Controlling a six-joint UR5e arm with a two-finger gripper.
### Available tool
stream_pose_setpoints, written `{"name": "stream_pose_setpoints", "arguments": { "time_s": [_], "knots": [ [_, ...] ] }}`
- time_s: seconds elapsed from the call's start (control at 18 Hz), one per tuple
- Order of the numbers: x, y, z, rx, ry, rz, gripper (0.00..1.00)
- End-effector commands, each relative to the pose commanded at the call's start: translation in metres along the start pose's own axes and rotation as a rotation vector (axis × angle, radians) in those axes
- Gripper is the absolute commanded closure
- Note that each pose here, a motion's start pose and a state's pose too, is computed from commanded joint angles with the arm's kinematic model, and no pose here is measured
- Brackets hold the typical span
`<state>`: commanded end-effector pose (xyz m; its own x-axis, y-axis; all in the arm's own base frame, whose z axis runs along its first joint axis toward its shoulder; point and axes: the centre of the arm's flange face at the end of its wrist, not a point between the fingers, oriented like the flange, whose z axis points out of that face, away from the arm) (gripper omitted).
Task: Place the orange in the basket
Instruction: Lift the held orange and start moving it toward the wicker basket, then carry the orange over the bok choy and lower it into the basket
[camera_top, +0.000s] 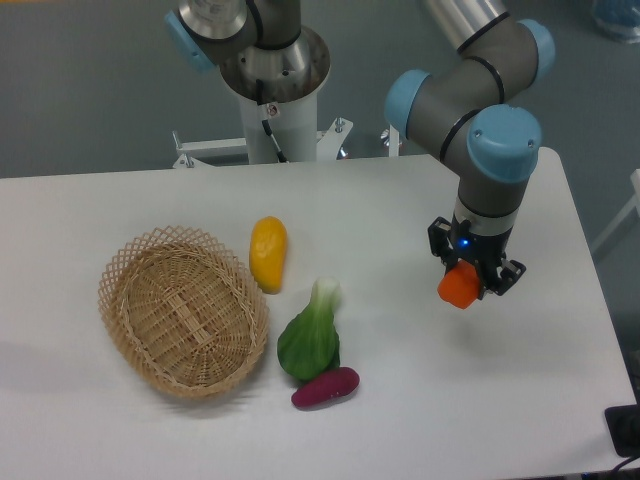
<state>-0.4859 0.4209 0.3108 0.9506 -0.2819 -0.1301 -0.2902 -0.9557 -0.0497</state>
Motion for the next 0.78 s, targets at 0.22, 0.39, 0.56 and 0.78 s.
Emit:
{"name": "stream_pose_setpoints", "arguments": {
  "time_s": [0.22, 0.39, 0.56, 0.78],
  "knots": [
    [0.01, -0.02, 0.0, 0.005, 0.004, -0.017, 0.49],
    [0.022, -0.038, 0.004, 0.005, 0.009, -0.013, 0.49],
    [0.033, -0.065, 0.005, 0.018, -0.013, -0.038, 0.5],
    [0.056, -0.1, 0.008, 0.024, -0.005, -0.022, 0.49]
  ]
}}
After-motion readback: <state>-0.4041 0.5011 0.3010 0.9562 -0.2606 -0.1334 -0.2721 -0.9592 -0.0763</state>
